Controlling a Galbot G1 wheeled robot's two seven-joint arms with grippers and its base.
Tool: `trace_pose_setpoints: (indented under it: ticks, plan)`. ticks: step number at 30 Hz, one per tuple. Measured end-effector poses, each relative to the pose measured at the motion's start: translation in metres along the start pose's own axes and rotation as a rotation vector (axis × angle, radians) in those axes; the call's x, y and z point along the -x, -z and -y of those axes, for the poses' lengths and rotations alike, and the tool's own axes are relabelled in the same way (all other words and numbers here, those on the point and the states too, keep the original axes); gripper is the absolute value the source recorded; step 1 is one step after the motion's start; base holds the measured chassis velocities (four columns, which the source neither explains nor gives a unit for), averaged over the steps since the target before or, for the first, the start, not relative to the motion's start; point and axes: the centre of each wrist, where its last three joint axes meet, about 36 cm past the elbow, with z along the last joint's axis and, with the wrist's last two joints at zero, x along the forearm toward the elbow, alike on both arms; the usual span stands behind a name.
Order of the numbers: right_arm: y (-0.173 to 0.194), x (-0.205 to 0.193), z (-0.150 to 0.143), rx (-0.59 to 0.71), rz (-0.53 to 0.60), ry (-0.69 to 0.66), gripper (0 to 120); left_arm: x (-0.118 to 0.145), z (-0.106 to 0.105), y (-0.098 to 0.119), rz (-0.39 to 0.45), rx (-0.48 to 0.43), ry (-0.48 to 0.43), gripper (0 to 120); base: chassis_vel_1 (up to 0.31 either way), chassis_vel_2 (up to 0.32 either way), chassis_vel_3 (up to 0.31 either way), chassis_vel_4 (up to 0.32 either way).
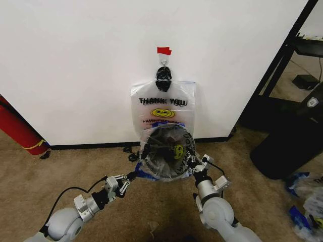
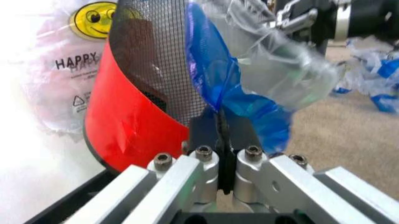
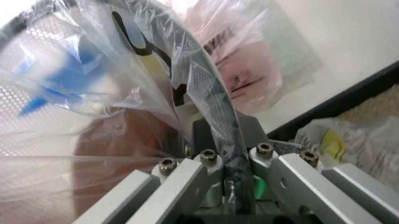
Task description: Pick up the garbage bag from the wall and place it over the trash bin.
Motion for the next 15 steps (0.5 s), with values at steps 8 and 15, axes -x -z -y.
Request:
trace_pose_setpoints:
  ticks: [8,15]
  plan:
    - [0.003,-0.015,-0.010,-0.028,-0.109,-0.008,0,-0.001,-0.006,-0.013,-0.026,0.048,0.023,0,0.000,0.000,0.000,0.000]
    - [0.005,-0.018,-0.012,-0.039,-0.135,-0.004,0,-0.003,-0.009,-0.018,-0.038,0.056,0.045,0,0.000,0.000,0.000,0.000]
